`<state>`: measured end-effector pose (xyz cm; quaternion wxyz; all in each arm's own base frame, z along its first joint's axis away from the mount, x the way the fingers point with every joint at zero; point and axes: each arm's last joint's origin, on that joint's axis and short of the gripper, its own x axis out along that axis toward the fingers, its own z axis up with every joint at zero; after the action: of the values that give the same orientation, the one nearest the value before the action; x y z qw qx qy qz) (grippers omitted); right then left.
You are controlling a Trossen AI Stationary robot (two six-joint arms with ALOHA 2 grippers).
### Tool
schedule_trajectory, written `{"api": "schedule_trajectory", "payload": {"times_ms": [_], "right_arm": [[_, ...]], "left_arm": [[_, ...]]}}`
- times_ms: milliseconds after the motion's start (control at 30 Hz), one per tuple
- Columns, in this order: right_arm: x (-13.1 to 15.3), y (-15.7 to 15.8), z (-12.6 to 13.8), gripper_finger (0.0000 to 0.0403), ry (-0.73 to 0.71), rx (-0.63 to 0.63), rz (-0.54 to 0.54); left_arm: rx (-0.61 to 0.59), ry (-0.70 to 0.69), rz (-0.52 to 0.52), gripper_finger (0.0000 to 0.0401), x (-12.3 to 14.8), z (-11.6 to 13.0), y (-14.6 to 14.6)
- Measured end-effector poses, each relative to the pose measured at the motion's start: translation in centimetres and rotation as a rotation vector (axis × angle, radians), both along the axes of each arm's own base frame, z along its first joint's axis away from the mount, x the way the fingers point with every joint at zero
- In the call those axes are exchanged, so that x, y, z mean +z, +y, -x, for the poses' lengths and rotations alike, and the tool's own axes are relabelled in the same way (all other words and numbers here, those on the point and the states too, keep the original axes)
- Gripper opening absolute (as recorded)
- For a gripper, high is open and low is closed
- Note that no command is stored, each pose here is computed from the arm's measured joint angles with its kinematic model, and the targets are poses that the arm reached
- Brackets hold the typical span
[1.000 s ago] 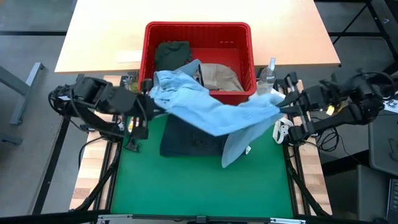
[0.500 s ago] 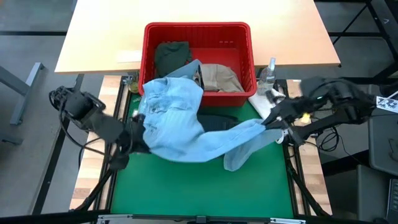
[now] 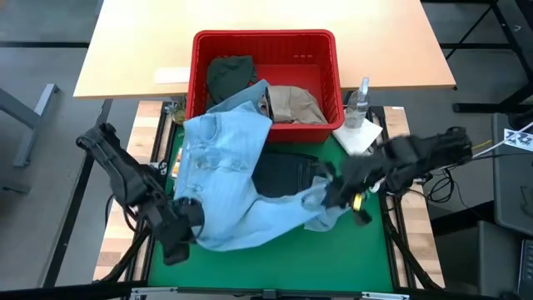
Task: Fold laundry
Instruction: Fold the light blue jeans
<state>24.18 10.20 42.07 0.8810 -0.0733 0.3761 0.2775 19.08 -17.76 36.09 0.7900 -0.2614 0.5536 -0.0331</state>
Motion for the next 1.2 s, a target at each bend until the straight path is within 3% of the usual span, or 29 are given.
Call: {"api": "schedule_trajectory", "payload": {"times_ms": [233, 400, 633, 867, 1067, 1200], "right_arm": [[-3.8, 5.9, -1.5, 0.0005, 0.098, 0.090, 0.166], [-6.4, 8.1, -2.8, 0.0005, 0.159, 0.118, 0.232], [-9.1, 8.7, -4.0, 0.0005, 0.260, 0.154, 0.316], [-9.9, 9.4, -4.4, 0.0005, 0.316, 0.208, 0.251], [-9.9, 9.4, -4.4, 0.0005, 0.339, 0.176, 0.220], [-9.9, 9.4, -4.3, 0.0011, 0.340, 0.175, 0.219]], "left_arm": [[0.022, 0.046, 0.167, 0.0000, -5.4, -0.3, -2.5], [0.033, 0.101, 0.162, 0.0000, -8.3, 0.5, -2.9], [0.085, 0.172, 0.139, 0.0004, -10.5, 1.0, -2.5], [0.100, 0.232, 0.165, 0.0055, -11.2, 1.2, -2.5], [0.095, 0.241, 0.166, 0.0111, -11.3, 1.3, -2.4], [0.038, 0.226, 0.155, 0.0132, -11.3, 1.3, -2.5]]}}
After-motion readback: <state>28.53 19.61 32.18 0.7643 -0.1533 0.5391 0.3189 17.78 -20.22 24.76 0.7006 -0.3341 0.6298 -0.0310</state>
